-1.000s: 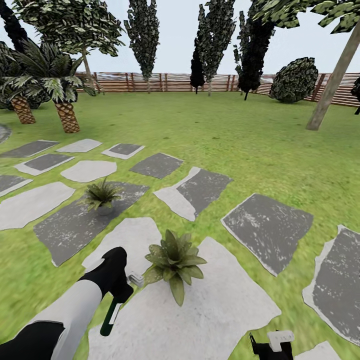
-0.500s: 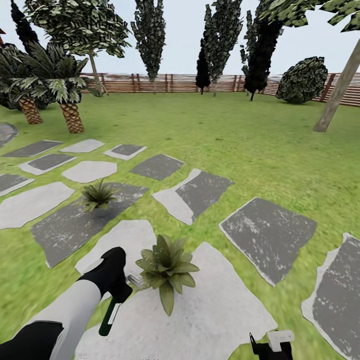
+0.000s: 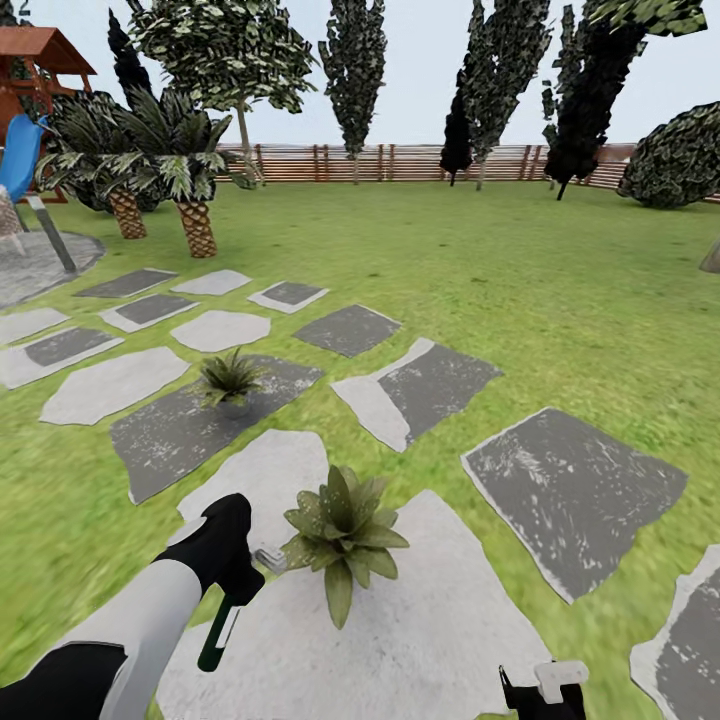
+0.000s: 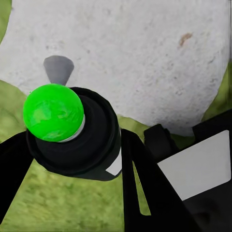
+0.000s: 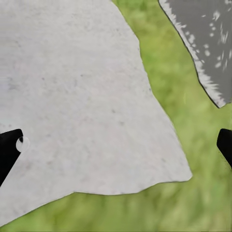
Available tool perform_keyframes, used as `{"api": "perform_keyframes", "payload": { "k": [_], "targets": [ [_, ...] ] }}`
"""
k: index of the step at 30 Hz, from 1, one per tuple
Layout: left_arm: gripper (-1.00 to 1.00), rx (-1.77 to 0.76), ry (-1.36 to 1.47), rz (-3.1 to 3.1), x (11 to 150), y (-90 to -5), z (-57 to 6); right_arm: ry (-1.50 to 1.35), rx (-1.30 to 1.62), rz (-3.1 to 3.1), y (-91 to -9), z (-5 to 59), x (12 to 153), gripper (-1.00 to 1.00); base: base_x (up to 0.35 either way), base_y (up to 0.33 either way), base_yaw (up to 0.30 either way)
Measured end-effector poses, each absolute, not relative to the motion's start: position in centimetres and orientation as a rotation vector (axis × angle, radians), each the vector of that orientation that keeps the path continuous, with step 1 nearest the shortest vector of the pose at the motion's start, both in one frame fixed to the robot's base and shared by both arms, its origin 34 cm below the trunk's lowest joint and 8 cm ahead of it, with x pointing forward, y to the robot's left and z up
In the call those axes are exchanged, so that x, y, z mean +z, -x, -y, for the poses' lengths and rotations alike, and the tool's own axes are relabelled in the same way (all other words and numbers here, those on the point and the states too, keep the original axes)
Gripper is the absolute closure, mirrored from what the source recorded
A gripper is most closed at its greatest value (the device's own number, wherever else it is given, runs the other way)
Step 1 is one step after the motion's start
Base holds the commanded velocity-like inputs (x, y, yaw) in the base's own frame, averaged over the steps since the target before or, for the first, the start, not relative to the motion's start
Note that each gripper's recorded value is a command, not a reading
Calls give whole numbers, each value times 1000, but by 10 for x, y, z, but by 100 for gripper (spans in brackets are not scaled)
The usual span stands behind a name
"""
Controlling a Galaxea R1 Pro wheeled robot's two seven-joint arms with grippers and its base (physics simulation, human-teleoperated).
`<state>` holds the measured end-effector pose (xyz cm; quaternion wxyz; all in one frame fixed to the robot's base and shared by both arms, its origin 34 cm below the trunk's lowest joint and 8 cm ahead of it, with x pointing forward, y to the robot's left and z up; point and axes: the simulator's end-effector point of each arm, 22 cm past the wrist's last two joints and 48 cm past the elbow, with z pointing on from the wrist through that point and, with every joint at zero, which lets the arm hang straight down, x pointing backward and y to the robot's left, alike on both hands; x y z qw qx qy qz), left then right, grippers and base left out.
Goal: Pick up the pesticide atomizer in the garden and spray insectifuge to fully cover both potted plants in the garden.
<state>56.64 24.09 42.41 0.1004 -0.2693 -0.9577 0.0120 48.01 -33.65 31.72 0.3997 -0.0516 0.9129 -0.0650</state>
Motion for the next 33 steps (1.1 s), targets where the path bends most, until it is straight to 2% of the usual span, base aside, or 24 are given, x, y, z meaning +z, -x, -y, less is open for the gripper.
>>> {"api": "perform_keyframes", "payload": {
  "k": [4,15,20,25,33],
  "targets": [
    [100,25,810,2862,431,-578,-238,131,-165,-2311,-479,337,317,-100,0,-233,31],
    [100,26,827,2905,443,-595,-231,131,-164,-2312,-479,336,317,-100,2,-14,0],
    [100,26,830,2902,442,-594,-231,131,-165,-2311,-479,337,317,-100,106,-156,0],
    [100,22,830,2899,440,-593,-232,131,-165,-2312,-479,337,317,-100,-137,-180,0],
    [100,17,821,2885,437,-587,-237,131,-164,-2312,-479,336,317,-100,-24,-18,25]
  ]
}}
